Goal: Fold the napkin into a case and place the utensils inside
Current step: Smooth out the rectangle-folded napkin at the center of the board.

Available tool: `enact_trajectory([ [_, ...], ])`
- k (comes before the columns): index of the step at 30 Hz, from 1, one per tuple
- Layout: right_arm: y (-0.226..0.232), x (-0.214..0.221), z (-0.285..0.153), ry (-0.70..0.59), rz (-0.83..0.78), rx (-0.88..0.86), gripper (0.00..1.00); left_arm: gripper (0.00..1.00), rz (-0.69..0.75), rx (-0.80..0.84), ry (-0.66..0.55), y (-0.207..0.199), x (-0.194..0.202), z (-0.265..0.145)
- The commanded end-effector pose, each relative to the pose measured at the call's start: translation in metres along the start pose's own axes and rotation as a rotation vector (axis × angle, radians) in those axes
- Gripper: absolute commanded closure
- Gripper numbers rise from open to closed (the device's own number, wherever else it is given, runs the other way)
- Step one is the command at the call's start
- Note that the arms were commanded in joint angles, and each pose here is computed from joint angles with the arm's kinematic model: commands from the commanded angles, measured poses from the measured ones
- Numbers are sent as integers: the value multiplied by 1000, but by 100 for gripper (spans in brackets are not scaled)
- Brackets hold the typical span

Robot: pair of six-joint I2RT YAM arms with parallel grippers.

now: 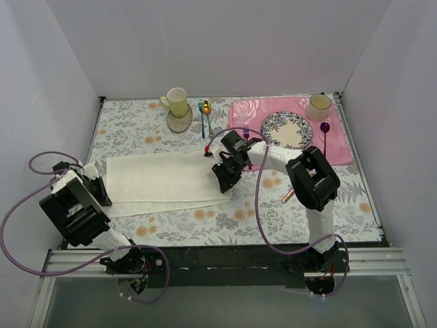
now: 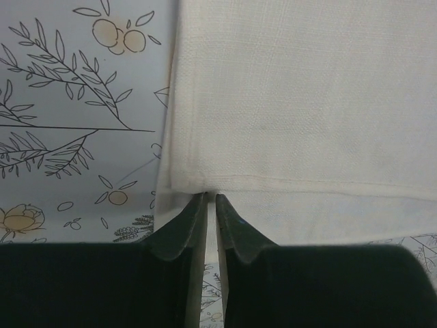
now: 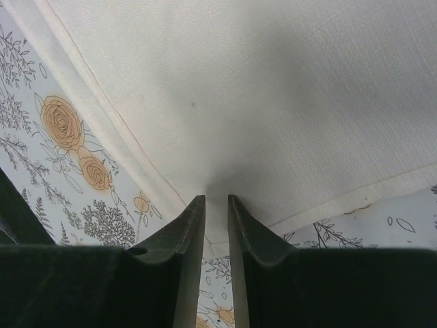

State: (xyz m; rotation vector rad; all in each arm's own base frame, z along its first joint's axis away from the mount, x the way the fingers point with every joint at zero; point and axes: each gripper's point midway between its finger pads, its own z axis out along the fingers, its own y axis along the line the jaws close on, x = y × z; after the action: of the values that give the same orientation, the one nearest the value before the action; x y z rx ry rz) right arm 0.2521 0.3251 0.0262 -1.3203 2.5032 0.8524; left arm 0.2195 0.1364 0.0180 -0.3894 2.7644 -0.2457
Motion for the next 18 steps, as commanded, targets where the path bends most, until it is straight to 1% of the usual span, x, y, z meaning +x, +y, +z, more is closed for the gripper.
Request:
enact_trajectory([
  [1, -12, -9, -16, -14, -44, 75, 71, 89, 42, -47, -67, 13, -18, -11],
  [2, -5, -15, -20, -35, -54, 51, 70, 87, 48, -10, -67, 5, -18, -16],
  [3, 10, -24, -31, -76, -74, -2, 67, 82, 56, 39, -96, -6, -23, -21],
  [4, 16, -28, -36, -101, -82, -18, 66, 77, 73, 63, -129, -14, -29, -31],
  [5, 21, -31, -41, -121, -86, -27, 64, 74, 72, 75, -131, -20, -28, -37],
  [6, 26, -34, -50, -143, -92, -25, 61, 71, 75, 71, -155, -21, -34, -44],
  [8, 25, -30, -56, -142, -73, 2, 57, 68, 66, 41, -185, -20, -40, -53],
  [9, 21, -28, -60, -141, -62, 33, 52, 66, 59, 22, -192, -17, -42, -55],
  [10, 18, -19, -58, -124, -36, 42, 49, 65, 48, 10, -187, -15, -42, -55],
  [13, 7, -3, -54, -89, 7, 82, 45, 65, 20, 3, -153, -9, -39, -47],
  [16, -1, 6, -51, -69, 51, 88, 42, 65, 9, -7, -157, -6, -41, -43],
  [17, -3, 10, -49, -60, 67, 87, 39, 64, 4, -12, -158, -5, -42, -43],
  [18, -6, 11, -46, -55, 77, 89, 39, 63, 1, -13, -156, -4, -42, -41],
])
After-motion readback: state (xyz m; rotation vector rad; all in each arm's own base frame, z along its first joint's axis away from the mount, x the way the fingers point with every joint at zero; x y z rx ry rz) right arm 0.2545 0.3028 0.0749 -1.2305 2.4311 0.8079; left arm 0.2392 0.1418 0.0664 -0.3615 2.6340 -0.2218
